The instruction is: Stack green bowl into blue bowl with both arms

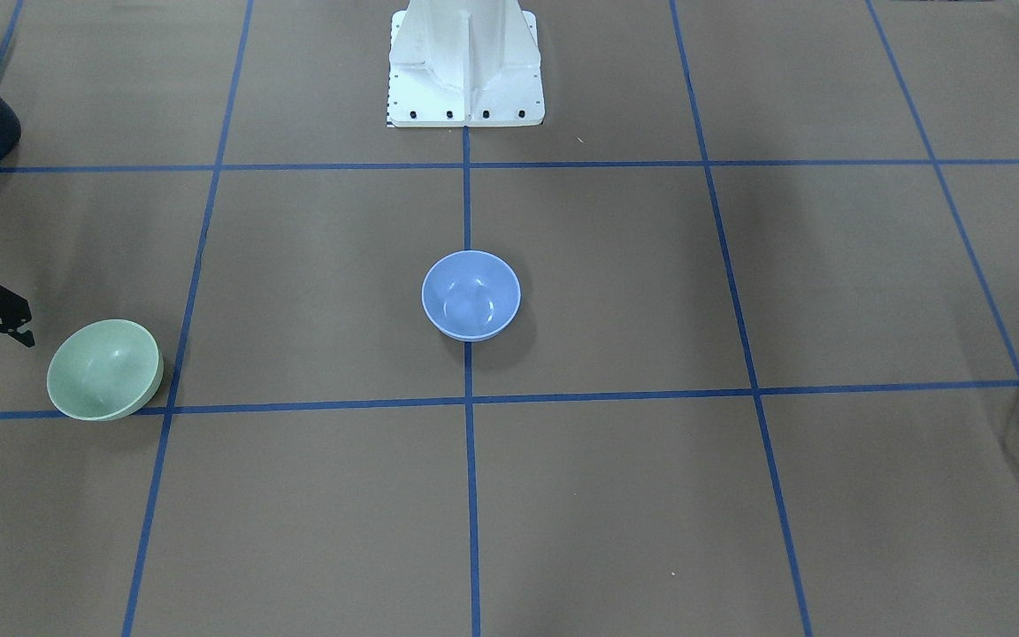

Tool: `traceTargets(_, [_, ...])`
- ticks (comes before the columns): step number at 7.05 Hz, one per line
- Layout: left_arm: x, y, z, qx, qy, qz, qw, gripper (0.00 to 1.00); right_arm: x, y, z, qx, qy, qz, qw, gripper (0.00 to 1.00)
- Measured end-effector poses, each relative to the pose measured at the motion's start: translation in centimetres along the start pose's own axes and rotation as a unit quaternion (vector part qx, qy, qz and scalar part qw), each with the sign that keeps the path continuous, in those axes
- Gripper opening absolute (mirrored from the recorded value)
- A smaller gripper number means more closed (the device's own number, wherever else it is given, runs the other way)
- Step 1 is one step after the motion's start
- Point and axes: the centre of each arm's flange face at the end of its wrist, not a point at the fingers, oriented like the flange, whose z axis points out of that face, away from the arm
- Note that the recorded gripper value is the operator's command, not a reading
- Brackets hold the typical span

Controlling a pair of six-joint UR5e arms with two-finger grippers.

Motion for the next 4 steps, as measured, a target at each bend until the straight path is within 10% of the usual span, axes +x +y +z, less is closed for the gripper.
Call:
traceTargets(3, [-0.6,1.3,0.4,-0.001,0.004,-0.009,0.9999,0.99,-2.1,-2.0,3.2,-0.010,-0.009,0.012,0.9998,0.75])
traceTargets(4, [-0.6,1.3,0.4,-0.001,0.004,-0.010,0.9999,0.99,-2.1,-1.8,4.2,-0.019,-0.010,0.015,0.9997,0.41])
